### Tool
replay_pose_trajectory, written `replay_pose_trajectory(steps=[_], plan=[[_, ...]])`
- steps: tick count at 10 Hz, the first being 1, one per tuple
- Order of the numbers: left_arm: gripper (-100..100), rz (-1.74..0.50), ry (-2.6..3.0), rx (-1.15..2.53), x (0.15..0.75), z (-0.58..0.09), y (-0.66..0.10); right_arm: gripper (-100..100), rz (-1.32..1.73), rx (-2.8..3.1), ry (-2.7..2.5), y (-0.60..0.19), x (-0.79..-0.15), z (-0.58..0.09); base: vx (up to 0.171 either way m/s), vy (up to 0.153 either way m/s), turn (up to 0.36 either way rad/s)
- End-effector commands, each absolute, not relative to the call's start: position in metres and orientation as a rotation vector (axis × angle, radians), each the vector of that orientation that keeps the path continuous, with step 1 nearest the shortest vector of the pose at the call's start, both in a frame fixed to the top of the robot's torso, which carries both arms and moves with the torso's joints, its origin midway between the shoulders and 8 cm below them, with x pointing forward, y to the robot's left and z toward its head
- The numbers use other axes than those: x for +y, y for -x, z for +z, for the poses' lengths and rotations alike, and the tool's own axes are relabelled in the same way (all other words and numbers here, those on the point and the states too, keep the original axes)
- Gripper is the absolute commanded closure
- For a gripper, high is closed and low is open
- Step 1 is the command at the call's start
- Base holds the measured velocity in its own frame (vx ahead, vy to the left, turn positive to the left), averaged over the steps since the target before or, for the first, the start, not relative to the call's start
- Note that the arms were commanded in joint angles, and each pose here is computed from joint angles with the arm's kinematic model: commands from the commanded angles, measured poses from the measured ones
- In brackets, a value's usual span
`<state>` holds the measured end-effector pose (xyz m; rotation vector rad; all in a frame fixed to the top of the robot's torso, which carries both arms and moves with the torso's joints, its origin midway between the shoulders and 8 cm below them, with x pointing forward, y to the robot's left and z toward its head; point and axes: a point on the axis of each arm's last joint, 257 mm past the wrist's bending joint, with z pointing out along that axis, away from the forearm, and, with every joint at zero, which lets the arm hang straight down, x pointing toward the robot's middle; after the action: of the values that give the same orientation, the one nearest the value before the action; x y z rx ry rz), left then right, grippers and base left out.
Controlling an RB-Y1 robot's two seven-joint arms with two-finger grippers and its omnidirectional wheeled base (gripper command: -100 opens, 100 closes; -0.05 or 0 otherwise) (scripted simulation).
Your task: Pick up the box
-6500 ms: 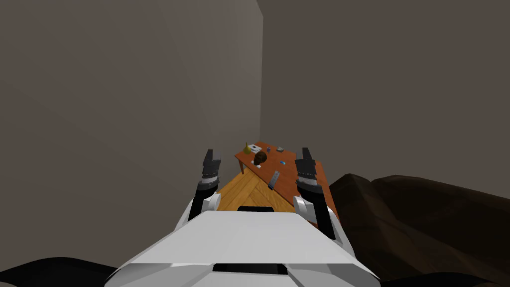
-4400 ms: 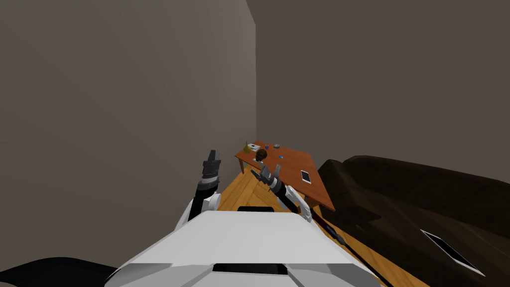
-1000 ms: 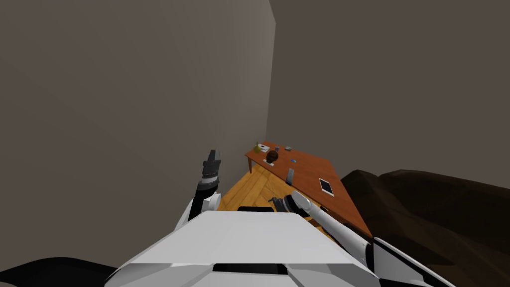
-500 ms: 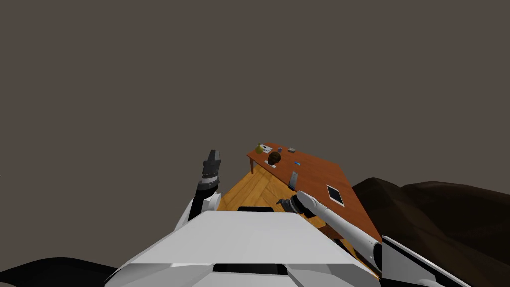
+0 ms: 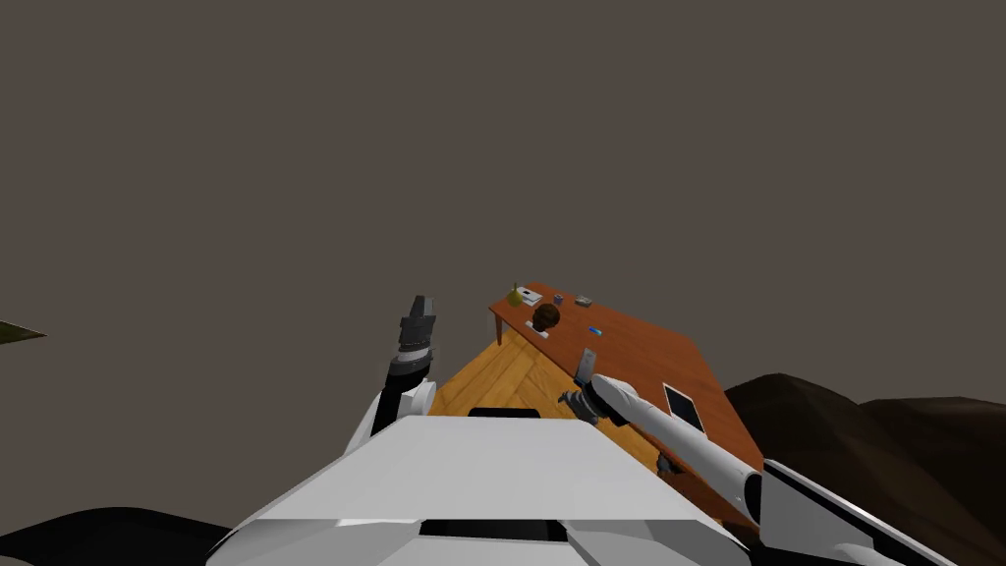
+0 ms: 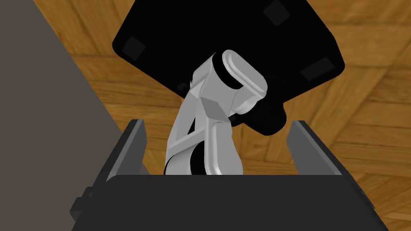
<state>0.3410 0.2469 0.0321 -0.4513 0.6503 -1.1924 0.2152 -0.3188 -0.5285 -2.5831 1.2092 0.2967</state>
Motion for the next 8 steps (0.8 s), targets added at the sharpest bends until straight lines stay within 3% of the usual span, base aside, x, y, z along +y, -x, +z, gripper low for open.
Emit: replay_pose_trajectory(steps=[1,6,8], plan=[[0,-1.192,0.451,0.65,0.247,0.032,-0.341,-100,0.242,1.187,2.667,-0.218,-0.352,-0.53,0.079,-0.055,0.126],[0,-1.192,0.451,0.65,0.247,0.032,-0.341,-100,0.09,1.117,2.854,-0.239,-0.421,-0.517,0.099,-0.081,0.129],[0,-1.192,0.451,0.65,0.247,0.032,-0.341,-100,0.017,1.064,2.937,-0.252,-0.45,-0.507,0.105,-0.181,0.171]])
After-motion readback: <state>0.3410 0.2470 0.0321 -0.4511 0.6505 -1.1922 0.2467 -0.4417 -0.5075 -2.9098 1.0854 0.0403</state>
